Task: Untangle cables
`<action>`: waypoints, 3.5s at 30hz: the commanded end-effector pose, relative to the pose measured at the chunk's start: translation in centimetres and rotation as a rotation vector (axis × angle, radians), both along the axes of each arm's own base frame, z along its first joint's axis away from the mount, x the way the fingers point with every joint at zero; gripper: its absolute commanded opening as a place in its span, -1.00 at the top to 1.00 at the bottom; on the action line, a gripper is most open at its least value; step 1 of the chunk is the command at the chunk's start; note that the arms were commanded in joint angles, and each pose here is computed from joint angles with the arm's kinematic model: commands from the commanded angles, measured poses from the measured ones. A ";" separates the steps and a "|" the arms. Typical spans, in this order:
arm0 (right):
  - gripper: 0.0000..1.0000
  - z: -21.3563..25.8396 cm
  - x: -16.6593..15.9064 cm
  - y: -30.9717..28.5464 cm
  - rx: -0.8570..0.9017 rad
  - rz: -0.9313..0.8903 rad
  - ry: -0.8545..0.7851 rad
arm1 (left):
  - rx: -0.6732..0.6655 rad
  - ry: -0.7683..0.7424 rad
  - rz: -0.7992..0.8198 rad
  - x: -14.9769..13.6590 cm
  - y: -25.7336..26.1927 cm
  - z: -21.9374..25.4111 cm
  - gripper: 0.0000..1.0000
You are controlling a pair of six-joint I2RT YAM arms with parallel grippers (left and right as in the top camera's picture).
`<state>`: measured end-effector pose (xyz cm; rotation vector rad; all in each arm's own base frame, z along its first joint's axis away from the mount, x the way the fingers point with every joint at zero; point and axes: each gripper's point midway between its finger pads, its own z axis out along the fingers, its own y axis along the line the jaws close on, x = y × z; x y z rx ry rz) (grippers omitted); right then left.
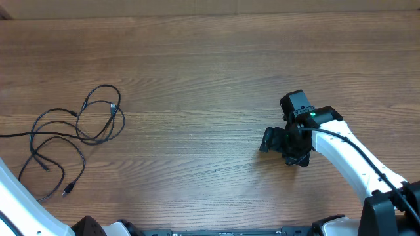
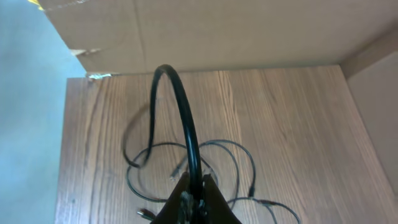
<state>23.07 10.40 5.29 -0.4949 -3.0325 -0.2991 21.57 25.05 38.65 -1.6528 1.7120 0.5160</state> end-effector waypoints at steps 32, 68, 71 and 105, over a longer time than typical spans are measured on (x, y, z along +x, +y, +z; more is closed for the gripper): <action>-0.75 0.8 0.5 0.2 0.017 -0.006 -0.024 | -0.292 -0.200 -1.575 22.7 -16.3 -8.0 0.91; -0.75 0.8 0.5 0.2 0.017 -0.006 -0.024 | -0.451 -0.001 -1.416 19.4 -15.7 -11.4 -0.55; -0.75 0.8 0.5 0.2 0.017 -0.006 -0.024 | -0.410 0.135 -1.434 19.6 -17.6 -12.8 -0.56; -0.76 0.8 0.0 0.1 0.010 0.001 -0.004 | -0.178 0.807 -1.106 16.6 -19.2 -24.6 0.91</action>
